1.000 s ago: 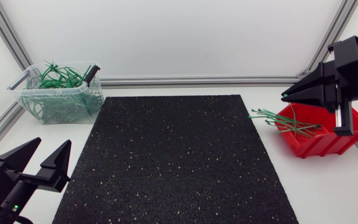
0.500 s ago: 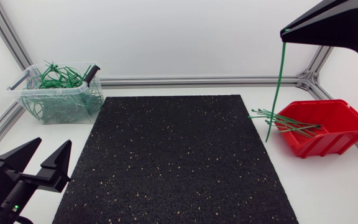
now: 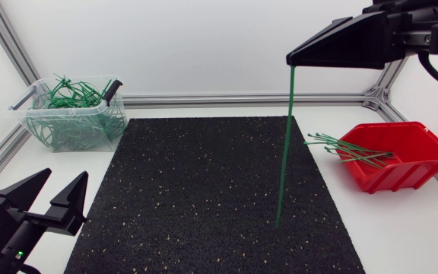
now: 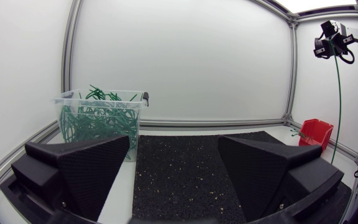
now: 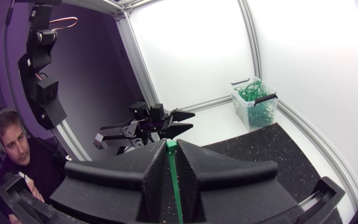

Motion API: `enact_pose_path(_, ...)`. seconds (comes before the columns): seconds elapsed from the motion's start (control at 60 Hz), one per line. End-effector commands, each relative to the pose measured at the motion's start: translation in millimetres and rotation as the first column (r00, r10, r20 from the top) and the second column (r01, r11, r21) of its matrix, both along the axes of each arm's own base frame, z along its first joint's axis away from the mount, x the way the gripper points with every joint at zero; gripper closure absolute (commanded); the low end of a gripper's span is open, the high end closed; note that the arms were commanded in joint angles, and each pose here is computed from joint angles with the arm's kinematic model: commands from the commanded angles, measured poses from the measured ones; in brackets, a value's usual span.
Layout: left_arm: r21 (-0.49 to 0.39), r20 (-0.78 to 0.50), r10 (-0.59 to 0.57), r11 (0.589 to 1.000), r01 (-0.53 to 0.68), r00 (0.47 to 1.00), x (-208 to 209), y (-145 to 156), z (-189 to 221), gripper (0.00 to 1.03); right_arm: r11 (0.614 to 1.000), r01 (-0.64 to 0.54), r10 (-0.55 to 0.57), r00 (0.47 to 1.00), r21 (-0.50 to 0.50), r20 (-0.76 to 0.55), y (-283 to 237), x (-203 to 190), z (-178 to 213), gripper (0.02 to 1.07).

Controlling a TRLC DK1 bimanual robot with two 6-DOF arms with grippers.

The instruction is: Take a green cable tie from the red box, thread the tail through the head to close it, then place it in the transparent bin on the left.

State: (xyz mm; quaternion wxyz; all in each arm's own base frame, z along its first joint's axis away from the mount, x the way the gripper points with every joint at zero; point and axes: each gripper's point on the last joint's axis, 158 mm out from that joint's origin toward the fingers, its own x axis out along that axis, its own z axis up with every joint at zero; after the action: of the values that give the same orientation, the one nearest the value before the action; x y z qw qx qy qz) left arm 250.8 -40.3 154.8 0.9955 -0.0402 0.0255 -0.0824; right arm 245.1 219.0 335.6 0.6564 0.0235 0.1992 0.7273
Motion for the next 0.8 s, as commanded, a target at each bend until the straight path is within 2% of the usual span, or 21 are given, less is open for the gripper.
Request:
enact_pose_path(0.0, -0.008, -0.064, -0.004, 1.000, 0.004, 0.998, 0.1, -1.5, -25.0, 0.04, 0.998, -0.054, 0.050, 0.994, 0.042, 0.093, 8.2, 5.6, -2.6, 0.91)
enact_pose_path(0.15, -0.008, -0.064, -0.009, 1.000, 0.008, 0.998, -0.1, -2.7, -25.0, 0.04, 0.991, -0.120, 0.114, 0.989, 0.059, 0.095, 23.2, -7.0, -11.0, 0.91)
enact_pose_path(0.533, -0.007, -0.070, -0.010, 1.000, 0.010, 0.997, 0.0, -3.2, -26.5, 0.04, 0.944, -0.325, 0.328, 0.943, 0.057, -0.060, 72.7, -54.3, -59.6, 0.93)
enact_pose_path(0.65, -0.007, -0.070, -0.010, 1.000, 0.010, 0.997, 0.0, -3.2, -26.5, 0.04, 0.933, -0.356, 0.359, 0.925, 0.053, -0.121, 80.1, -58.8, -84.2, 0.93)
enact_pose_path(0.783, -0.007, -0.070, -0.010, 1.000, 0.010, 0.997, 0.0, -3.2, -26.5, 0.04, 0.939, -0.339, 0.343, 0.926, 0.051, -0.159, 78.7, -44.1, -108.3, 0.93)
